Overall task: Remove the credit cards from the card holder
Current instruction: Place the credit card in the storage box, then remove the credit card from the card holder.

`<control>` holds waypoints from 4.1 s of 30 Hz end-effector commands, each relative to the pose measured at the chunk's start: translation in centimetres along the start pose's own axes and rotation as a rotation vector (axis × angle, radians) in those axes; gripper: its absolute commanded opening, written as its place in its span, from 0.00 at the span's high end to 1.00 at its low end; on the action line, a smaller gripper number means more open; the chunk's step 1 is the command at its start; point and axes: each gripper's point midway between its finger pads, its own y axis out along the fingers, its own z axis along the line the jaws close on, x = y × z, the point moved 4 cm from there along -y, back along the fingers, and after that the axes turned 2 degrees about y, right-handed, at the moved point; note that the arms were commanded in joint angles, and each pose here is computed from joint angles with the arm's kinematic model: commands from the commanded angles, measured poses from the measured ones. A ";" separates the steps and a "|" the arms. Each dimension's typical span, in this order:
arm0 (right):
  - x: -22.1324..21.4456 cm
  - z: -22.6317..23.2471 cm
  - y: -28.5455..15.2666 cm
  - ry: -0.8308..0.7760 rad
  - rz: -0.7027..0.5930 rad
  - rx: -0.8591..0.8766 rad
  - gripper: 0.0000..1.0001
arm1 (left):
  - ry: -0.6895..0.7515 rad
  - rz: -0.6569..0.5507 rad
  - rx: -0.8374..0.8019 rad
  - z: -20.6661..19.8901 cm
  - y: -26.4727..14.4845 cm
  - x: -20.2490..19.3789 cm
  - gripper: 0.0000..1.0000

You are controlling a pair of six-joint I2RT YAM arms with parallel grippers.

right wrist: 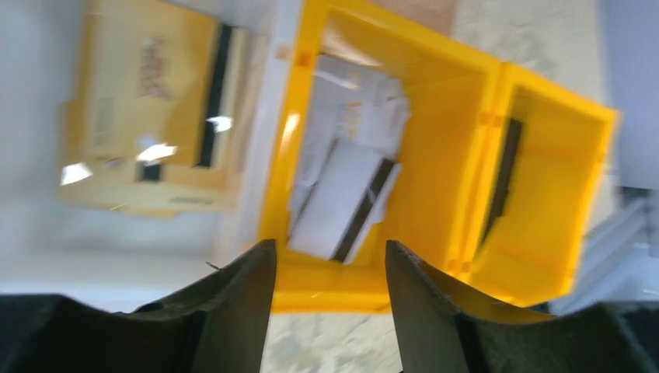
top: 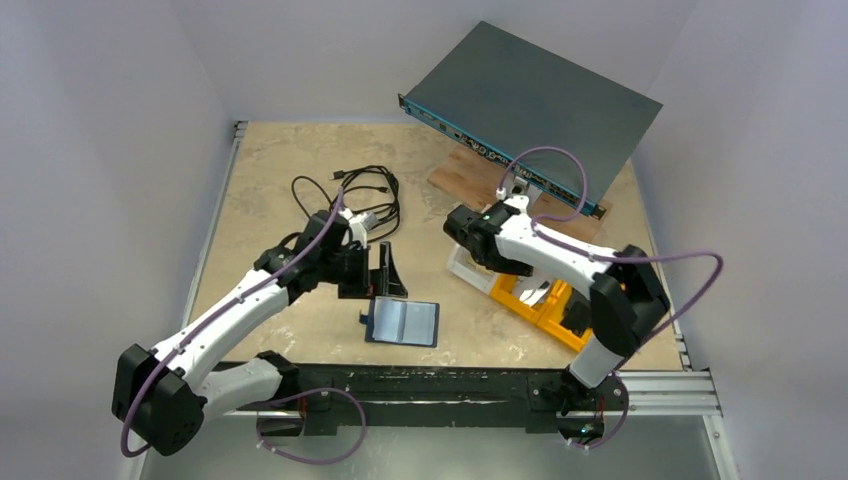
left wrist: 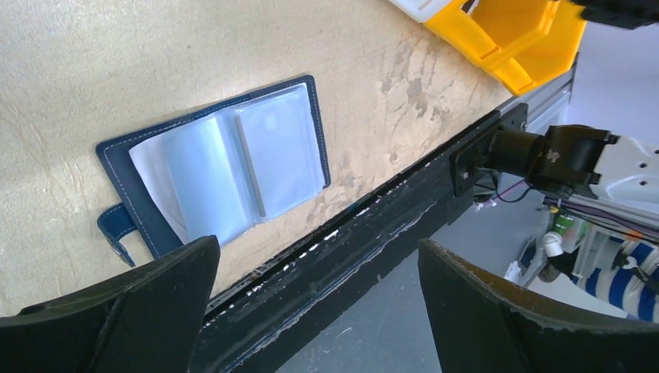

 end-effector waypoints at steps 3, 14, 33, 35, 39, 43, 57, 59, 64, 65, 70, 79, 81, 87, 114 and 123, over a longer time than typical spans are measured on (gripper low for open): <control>1.9 3.8 -5.6 0.062 -0.002 0.535 0.40 | 0.049 -0.022 0.038 -1.5 1.0 0.3 0.05; 3.6 3.5 -10.6 0.133 -0.047 0.879 0.35 | 0.150 0.041 0.241 -1.2 6.5 -1.9 0.39; -0.3 5.3 -9.0 0.151 0.047 0.965 0.36 | 0.311 0.120 0.485 0.2 12.2 -4.5 0.54; -0.4 5.3 -8.9 0.153 0.050 0.962 0.36 | 0.317 0.134 0.496 0.5 12.7 -5.1 0.54; -0.8 5.2 -8.5 0.156 0.058 0.949 0.36 | 0.326 0.159 0.555 1.6 13.4 -6.0 0.56; -1.2 5.2 -8.2 0.161 0.068 0.944 0.36 | 0.318 0.169 0.637 3.2 13.7 -6.5 0.71; -3.5 7.1 -9.9 0.099 0.123 1.077 0.48 | 0.081 0.124 0.363 1.7 13.2 -4.4 1.00; -4.1 7.9 -10.8 0.079 0.138 1.119 0.56 | 0.051 0.100 0.301 1.1 12.7 -3.6 1.00; -5.9 9.9 -12.0 0.045 0.190 1.186 0.68 | 0.003 0.077 0.186 0.3 11.4 -2.6 1.00; -6.2 10.2 -11.9 0.039 0.203 1.193 0.68 | -0.005 0.074 0.167 0.2 11.2 -2.5 1.00; -7.3 11.5 -11.6 0.026 0.244 1.217 0.68 | -0.026 0.061 0.101 0.1 10.4 -2.5 1.00; -8.7 13.2 -11.4 0.022 0.306 1.257 0.66 | -0.046 0.061 0.054 0.4 9.7 -2.7 1.00; -8.8 13.5 -11.5 0.021 0.312 1.264 0.66 | -0.050 0.061 0.046 0.6 9.7 -2.8 1.00; -9.4 14.6 -11.8 0.027 0.342 1.293 0.60 | -0.057 0.057 0.048 1.1 9.2 -2.9 0.99; -10.1 19.5 -16.1 -0.048 0.395 1.362 0.50 | 0.057 -0.077 0.295 3.8 0.3 -4.1 0.77; -11.3 20.9 -15.7 -0.073 0.422 1.354 0.48 | 0.047 -0.064 0.232 2.9 0.7 -4.1 0.77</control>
